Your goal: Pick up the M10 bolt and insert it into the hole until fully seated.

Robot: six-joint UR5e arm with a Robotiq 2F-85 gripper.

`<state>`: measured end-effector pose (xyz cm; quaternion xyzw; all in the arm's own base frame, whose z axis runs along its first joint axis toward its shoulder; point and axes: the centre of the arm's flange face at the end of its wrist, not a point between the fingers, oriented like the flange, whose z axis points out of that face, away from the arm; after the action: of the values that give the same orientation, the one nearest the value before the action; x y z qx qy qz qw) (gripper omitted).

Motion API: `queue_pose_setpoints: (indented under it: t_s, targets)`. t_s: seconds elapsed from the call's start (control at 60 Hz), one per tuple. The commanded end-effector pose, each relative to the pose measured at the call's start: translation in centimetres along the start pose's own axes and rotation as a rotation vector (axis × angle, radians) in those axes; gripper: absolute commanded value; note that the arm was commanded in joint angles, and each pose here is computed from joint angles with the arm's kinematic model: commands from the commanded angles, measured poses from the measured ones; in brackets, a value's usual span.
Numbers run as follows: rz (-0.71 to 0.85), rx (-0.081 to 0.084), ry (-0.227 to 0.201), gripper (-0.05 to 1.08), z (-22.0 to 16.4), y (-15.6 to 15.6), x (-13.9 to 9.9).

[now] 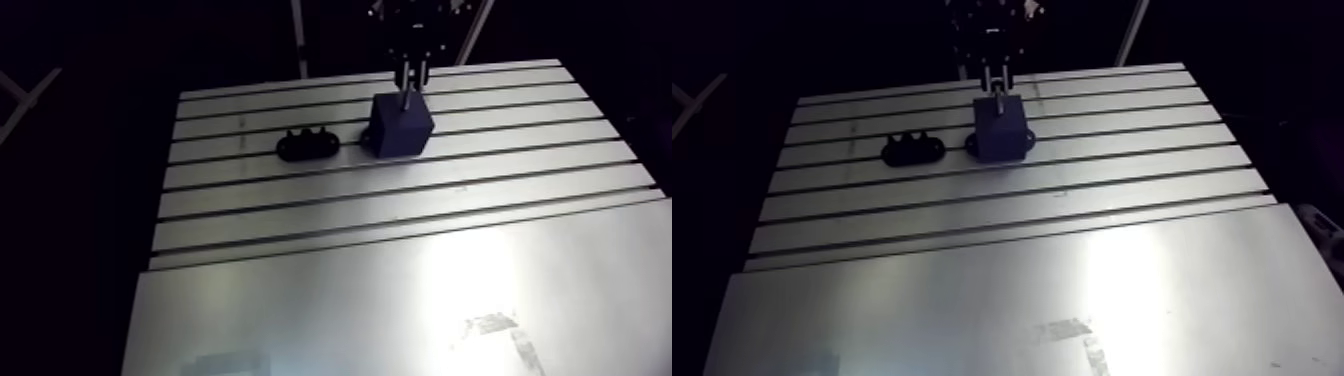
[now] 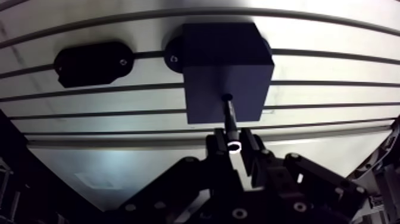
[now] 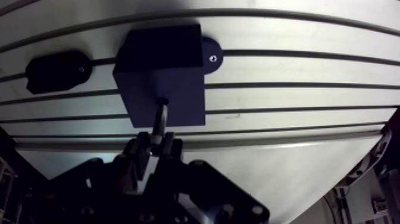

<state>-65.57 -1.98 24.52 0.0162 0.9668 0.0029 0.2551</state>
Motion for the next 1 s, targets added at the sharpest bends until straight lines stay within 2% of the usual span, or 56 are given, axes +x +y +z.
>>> queue_pose_setpoints:
  t_s: [0.017,0.133,1.0]
  targets:
    - [-0.001,-0.002,0.014,1.08,-0.11,0.04,0.14]
    - [0.001,-0.005,0.035,1.08,-0.27,0.10,0.35]
    - [-0.002,0.000,0.023,1.08,-0.31,0.14,0.21]
